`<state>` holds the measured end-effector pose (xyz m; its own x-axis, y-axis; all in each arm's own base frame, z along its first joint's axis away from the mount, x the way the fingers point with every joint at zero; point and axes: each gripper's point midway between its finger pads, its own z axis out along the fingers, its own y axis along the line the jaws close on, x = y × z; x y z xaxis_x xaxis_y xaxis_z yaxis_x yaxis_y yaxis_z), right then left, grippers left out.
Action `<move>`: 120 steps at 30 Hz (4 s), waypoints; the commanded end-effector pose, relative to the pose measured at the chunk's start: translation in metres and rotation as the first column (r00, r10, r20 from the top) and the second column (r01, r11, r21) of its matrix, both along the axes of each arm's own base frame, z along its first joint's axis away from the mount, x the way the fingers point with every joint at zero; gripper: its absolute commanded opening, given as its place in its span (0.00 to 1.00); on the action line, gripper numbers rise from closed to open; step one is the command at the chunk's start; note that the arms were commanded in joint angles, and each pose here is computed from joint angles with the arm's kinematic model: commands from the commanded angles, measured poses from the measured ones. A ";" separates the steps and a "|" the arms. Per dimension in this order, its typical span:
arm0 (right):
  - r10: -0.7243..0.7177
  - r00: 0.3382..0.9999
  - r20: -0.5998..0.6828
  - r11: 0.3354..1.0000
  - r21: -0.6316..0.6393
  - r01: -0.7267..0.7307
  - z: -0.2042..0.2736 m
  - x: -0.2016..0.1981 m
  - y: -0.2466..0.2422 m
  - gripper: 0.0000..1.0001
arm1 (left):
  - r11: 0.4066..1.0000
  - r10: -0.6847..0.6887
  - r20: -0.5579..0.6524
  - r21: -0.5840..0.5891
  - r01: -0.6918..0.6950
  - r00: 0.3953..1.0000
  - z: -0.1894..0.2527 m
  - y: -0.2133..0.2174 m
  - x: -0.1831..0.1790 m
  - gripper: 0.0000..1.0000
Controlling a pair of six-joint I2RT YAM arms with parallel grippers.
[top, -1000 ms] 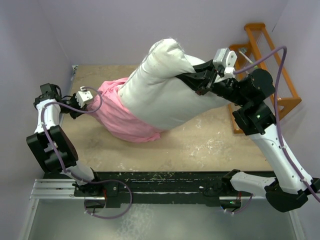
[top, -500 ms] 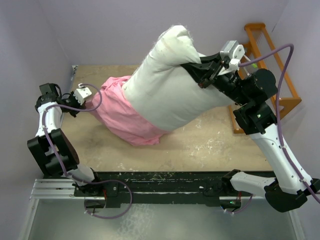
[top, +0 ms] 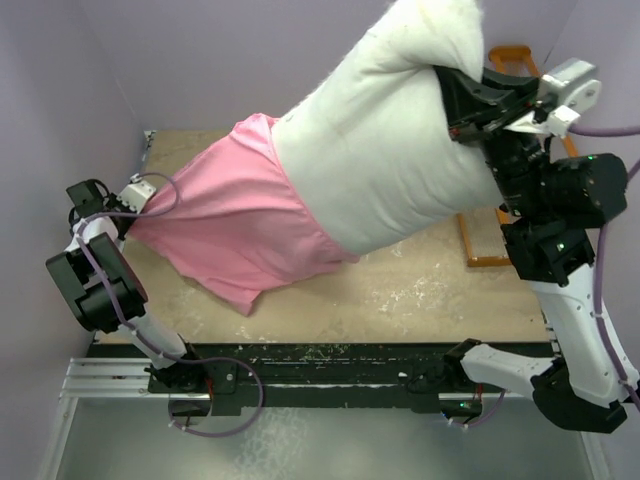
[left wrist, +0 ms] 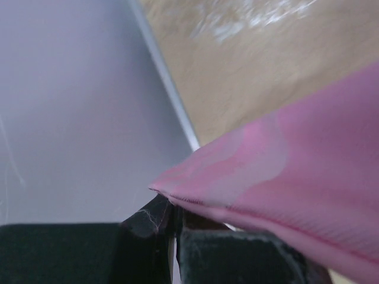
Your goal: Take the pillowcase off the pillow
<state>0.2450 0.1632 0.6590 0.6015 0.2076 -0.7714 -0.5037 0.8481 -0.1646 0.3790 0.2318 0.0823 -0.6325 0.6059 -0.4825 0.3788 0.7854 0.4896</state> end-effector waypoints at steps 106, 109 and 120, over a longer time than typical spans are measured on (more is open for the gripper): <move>-0.222 0.501 -0.836 0.857 0.078 0.510 -0.366 0.126 -0.061 1.00 | 0.741 0.059 0.222 -0.663 0.107 0.973 0.120 -0.147 -0.041 0.99; -0.318 0.422 -0.849 0.796 0.003 0.605 -0.390 0.106 -0.090 1.00 | 0.741 0.049 0.252 -0.658 0.133 0.967 0.109 -0.157 -0.046 0.99; -0.648 0.148 -0.747 0.475 -0.244 0.845 -0.448 0.035 -0.190 1.00 | 0.745 0.043 0.237 -0.654 0.127 0.971 0.071 -0.199 -0.055 0.99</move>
<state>0.3000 0.0070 0.2289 -0.1035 0.2815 -0.9540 0.4216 0.8811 0.2143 0.3131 0.0359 0.1410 -0.5073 0.1027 -0.8556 0.3703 0.9225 -0.1088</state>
